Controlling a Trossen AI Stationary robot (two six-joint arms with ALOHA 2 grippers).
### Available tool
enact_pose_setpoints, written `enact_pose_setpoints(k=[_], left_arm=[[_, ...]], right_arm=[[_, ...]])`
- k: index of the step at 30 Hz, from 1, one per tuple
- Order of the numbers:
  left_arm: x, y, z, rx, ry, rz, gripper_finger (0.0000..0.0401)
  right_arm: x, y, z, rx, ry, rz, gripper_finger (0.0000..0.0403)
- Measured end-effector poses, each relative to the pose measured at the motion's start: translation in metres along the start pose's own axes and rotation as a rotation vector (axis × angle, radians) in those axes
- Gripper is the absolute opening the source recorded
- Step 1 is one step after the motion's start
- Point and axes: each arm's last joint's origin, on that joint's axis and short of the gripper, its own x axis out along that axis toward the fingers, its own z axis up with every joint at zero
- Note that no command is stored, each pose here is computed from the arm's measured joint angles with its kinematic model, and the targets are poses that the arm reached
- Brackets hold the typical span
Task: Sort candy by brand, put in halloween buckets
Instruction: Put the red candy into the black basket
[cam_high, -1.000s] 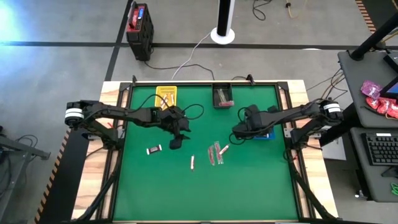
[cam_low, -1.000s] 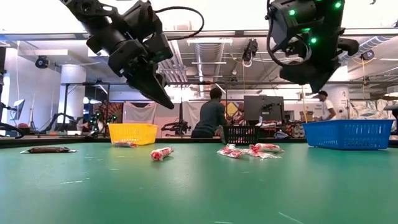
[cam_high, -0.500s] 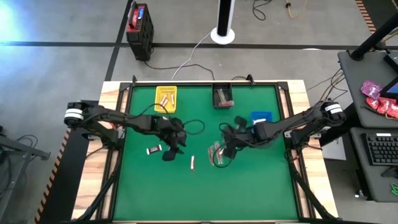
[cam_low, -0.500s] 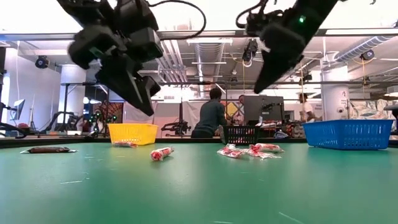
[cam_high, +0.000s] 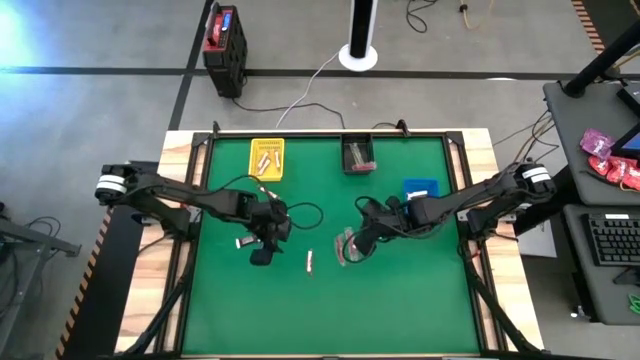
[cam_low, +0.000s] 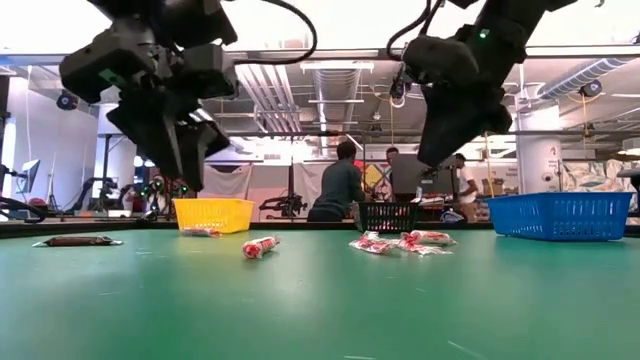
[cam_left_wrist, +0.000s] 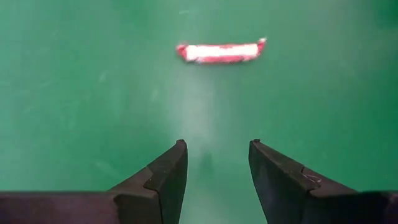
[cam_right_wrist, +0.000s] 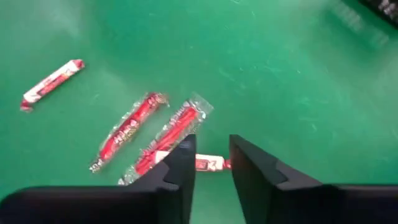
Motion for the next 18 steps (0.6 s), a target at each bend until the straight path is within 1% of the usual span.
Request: enact_pose_setpoints(k=[5, 8, 12, 18], left_arm=[[-0.013, -0.001, 0.000, 0.034, -0.045, 0.070, 0.0155], [-0.022, -0.001, 0.001, 0.060, -0.079, 0.124, 0.0155], [-0.033, -0.003, 0.002, 0.087, -0.127, 0.161, 0.0155], [-0.046, -0.006, 0.000, 0.092, -0.182, 0.169, 0.0155]], right_arm=[[0.009, 0.003, 0.000, 0.096, 0.001, -0.002, 0.0146], [0.020, 0.008, -0.001, 0.117, 0.019, 0.025, 0.0163], [0.033, 0.014, -0.002, 0.139, 0.056, 0.012, 0.0171], [0.052, 0.031, 0.006, 0.103, 0.084, -0.023, 0.0172]])
